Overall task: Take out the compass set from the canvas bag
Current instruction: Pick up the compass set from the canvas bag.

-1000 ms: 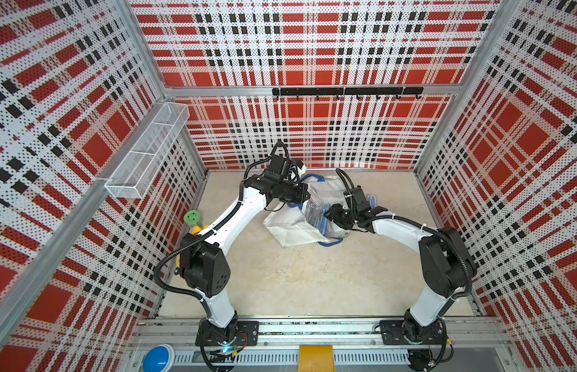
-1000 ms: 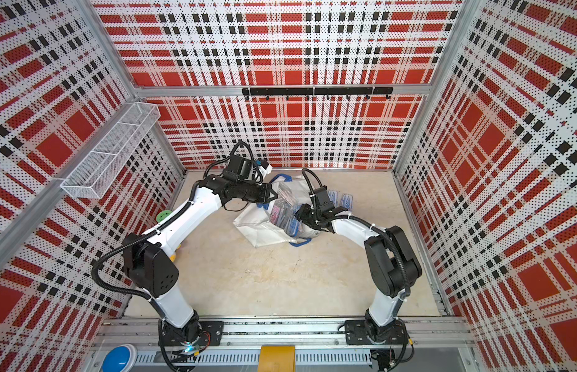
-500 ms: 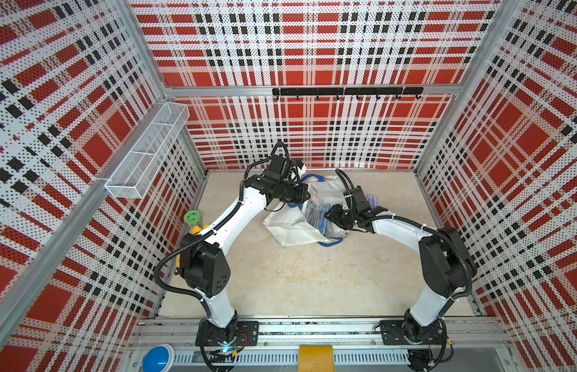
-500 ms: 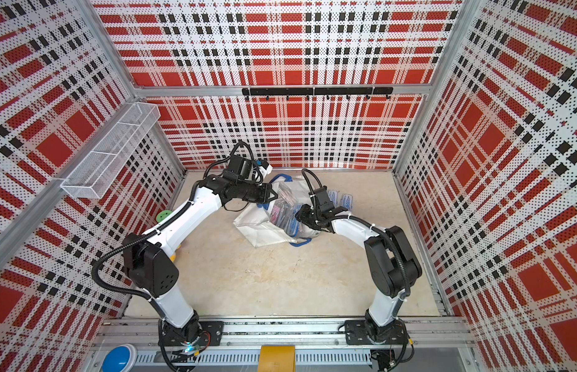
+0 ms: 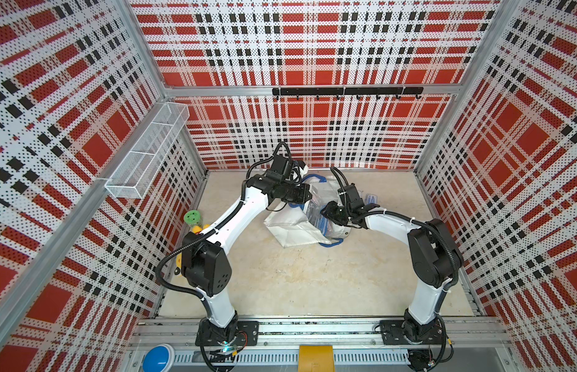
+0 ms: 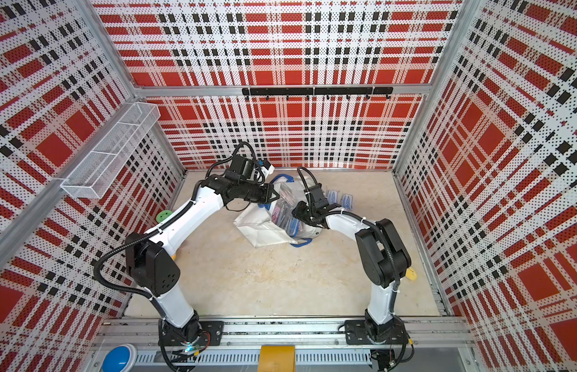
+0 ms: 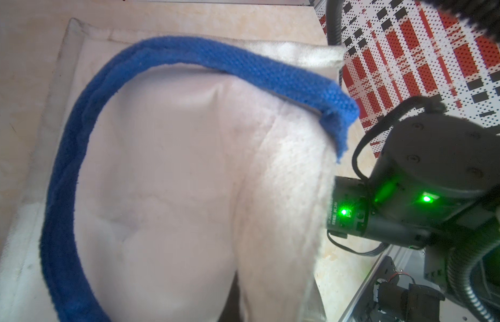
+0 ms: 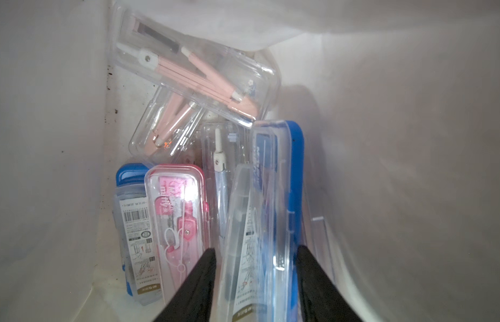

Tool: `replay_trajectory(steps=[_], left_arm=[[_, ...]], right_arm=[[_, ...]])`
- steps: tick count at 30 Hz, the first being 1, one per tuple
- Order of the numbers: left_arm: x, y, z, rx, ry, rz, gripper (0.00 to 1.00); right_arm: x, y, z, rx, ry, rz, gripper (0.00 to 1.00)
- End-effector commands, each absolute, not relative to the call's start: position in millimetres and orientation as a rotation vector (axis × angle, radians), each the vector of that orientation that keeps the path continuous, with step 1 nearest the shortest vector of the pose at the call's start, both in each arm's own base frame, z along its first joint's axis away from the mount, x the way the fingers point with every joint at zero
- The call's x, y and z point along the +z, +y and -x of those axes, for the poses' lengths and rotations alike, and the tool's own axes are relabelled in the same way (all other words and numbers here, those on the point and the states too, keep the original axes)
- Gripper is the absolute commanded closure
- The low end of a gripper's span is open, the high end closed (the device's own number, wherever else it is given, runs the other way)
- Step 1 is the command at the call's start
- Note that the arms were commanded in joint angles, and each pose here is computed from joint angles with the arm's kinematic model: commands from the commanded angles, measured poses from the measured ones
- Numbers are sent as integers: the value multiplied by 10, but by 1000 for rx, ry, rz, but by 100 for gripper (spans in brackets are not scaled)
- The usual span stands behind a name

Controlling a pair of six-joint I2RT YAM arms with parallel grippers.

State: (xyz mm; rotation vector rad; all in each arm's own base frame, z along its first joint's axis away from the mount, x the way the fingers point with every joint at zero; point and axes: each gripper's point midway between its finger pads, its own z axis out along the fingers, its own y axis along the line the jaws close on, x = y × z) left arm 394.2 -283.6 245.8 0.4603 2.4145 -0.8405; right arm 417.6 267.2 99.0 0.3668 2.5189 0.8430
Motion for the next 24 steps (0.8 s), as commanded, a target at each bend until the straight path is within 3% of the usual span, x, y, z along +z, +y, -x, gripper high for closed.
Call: replay_trajectory(steps=[1, 14, 19, 24], left_arm=[[2773, -3030, -3913, -933, 2310, -535, 100], [2756, -3071, -3913, -945, 2312, -543, 100], [2733, -3084, -3918, -950, 2320, -539, 100], [2723, -3087, -3914, -946, 2322, -539, 100]], right_arm=[[1078, 2736, -4166, 886, 2500, -386, 50], [663, 2835, -4027, 827, 2648, -420, 47], [643, 2992, -4100, 950, 2606, -420, 53], [667, 3038, -4146, 985, 2589, -423, 67]])
